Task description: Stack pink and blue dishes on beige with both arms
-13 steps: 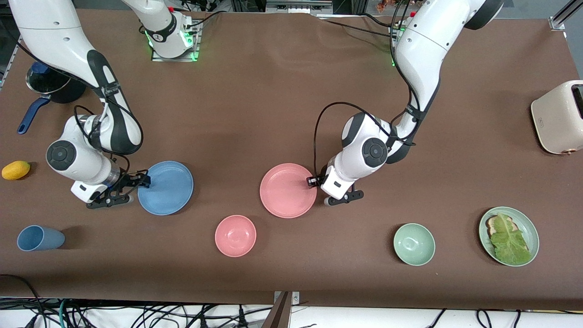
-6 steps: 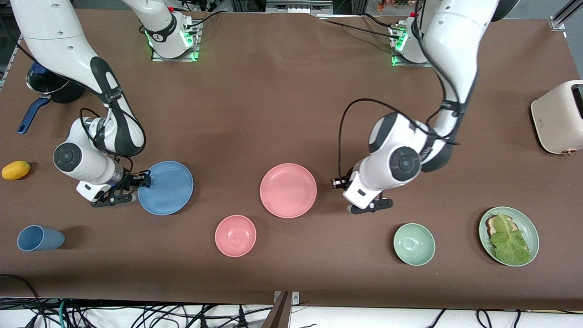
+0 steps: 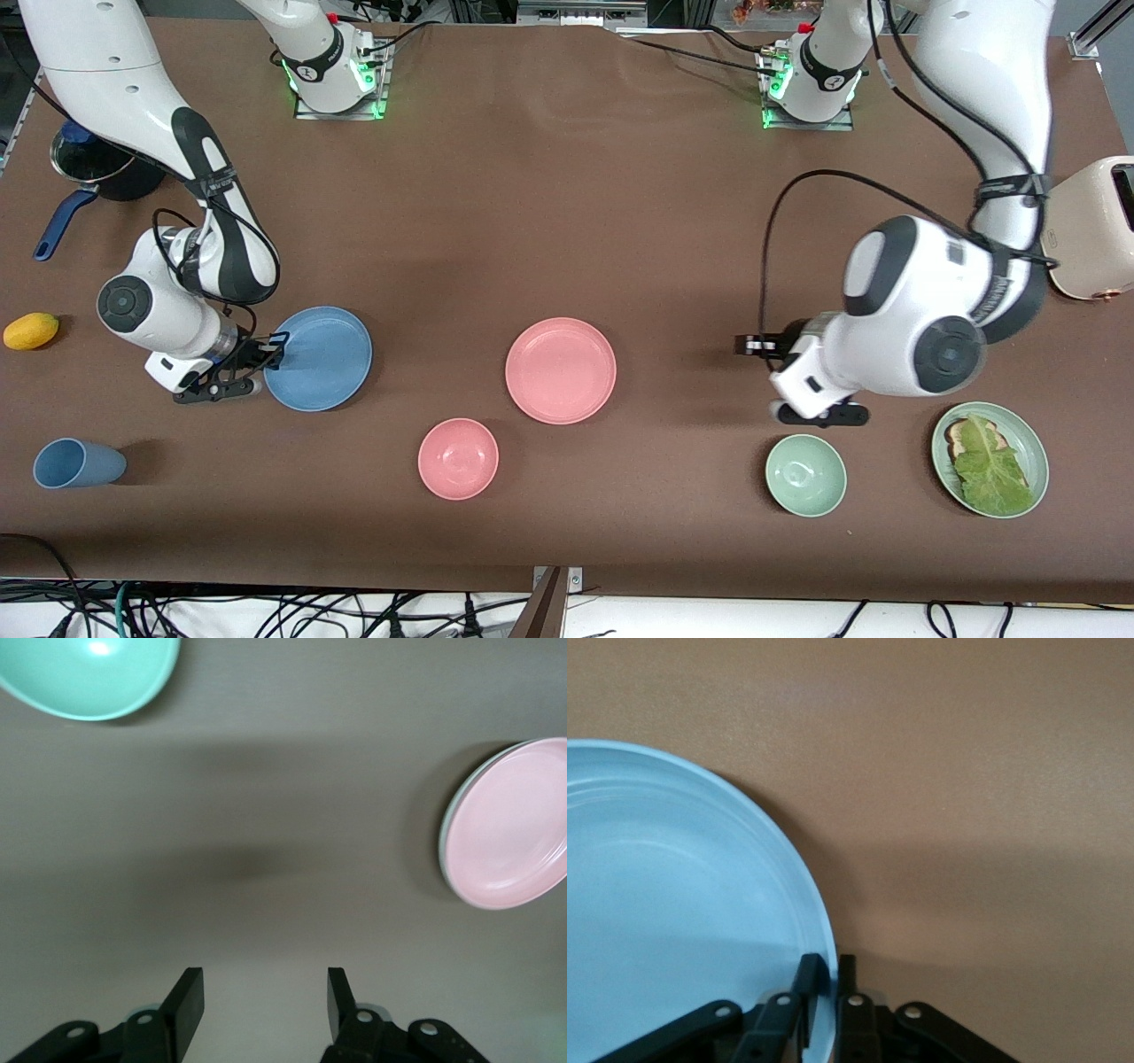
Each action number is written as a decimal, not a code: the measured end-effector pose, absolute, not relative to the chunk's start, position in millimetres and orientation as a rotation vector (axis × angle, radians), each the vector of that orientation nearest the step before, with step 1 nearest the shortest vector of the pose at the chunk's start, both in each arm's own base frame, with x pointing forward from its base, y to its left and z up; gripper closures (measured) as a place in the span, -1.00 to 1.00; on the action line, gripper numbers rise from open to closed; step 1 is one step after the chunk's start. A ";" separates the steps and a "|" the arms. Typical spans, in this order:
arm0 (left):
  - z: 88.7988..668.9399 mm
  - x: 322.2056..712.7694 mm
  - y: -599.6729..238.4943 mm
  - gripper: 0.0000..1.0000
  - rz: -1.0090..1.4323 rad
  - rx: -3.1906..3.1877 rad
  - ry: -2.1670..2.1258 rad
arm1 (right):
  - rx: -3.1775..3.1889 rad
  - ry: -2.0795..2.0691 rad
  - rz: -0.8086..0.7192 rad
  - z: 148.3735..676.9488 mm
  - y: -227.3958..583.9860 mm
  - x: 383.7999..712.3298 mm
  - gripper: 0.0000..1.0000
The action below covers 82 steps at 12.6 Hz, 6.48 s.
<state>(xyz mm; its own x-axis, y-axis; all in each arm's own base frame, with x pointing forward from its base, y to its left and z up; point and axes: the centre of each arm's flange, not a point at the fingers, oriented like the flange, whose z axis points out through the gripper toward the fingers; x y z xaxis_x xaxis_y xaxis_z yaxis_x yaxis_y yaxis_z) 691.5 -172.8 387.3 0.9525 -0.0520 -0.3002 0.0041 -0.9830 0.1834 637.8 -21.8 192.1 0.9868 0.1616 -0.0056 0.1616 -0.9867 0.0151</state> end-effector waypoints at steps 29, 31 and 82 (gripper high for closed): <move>598.2 611.5 5.7 -1.00 -0.467 3.025 -0.084 | 3.303 -0.293 -0.003 257.9 384.3 627.4 0.90; 596.4 611.4 4.2 -1.00 -0.473 3.015 -0.088 | 3.301 -0.307 -0.005 257.6 385.0 627.1 0.90; 569.7 535.6 -16.3 -1.00 -0.372 3.077 -0.091 | 3.116 0.109 -0.230 602.9 75.9 565.0 -1.00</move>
